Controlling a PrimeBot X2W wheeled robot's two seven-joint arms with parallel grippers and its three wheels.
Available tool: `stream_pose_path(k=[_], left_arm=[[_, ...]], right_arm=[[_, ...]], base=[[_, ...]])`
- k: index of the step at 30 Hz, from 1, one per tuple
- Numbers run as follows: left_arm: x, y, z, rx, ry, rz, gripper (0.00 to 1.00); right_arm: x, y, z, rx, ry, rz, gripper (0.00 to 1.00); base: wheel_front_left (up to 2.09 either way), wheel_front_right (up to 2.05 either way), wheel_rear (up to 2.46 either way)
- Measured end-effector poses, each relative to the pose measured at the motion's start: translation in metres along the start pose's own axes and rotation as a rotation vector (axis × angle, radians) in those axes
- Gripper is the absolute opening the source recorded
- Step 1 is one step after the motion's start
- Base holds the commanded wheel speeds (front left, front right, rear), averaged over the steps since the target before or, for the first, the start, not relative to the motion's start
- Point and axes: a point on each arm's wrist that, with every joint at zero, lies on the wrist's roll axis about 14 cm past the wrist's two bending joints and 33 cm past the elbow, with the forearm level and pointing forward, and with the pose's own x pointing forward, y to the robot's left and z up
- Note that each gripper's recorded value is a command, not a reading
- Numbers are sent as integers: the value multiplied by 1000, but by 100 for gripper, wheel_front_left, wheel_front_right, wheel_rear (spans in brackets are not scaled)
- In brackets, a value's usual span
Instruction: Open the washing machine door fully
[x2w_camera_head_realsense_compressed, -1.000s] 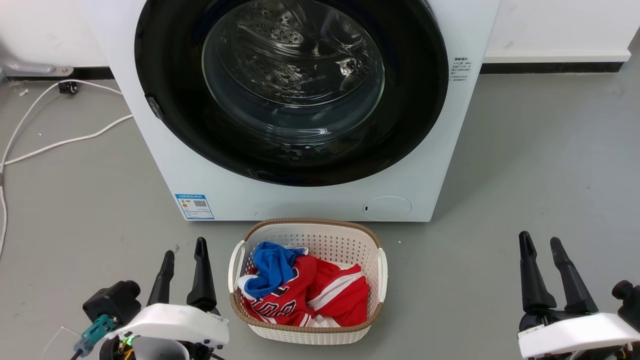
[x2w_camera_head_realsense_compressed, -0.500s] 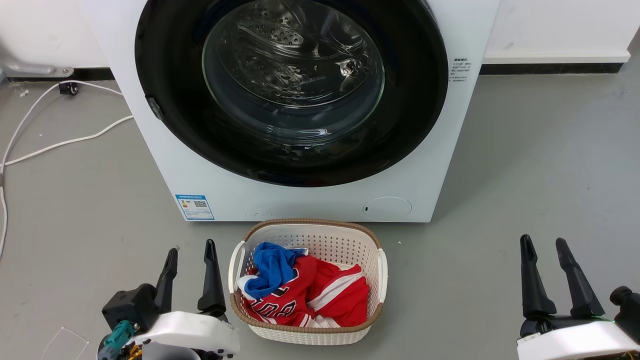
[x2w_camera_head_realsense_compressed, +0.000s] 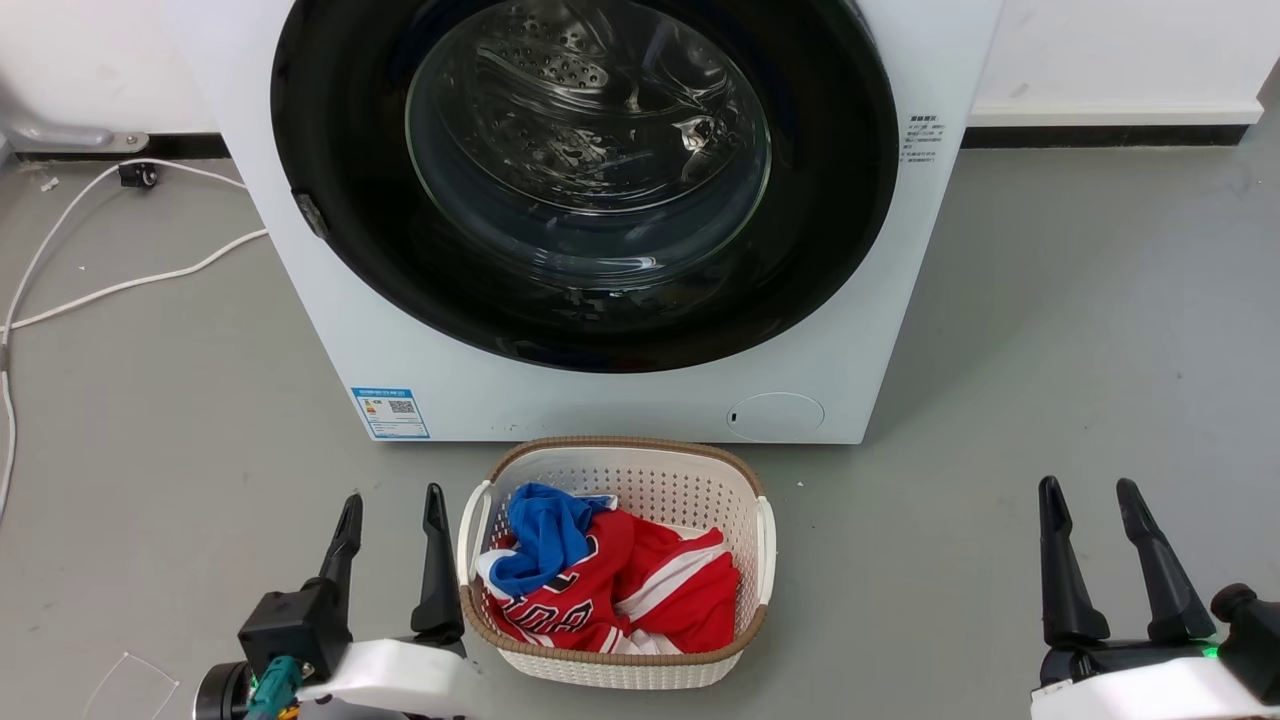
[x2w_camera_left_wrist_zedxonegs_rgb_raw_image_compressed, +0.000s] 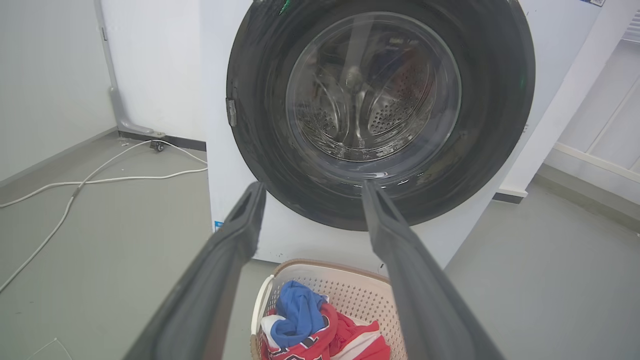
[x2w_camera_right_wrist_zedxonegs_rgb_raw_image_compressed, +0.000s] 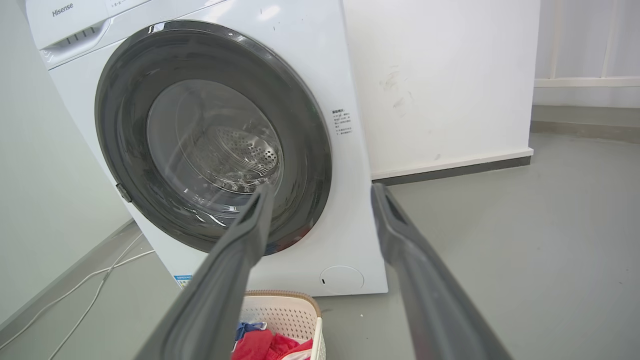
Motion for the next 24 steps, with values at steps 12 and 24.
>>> stream_pose_path(k=[12, 24], left_arm=[[-2, -9, 5, 90, -39, -32, 100], [-6, -13, 4, 136, -59, -43, 100]], right_arm=[[-3, 5, 5, -63, -23, 20, 100], [-7, 9, 7, -107, -37, 38, 100]], base=[[0, 0, 0], [0, 0, 0]])
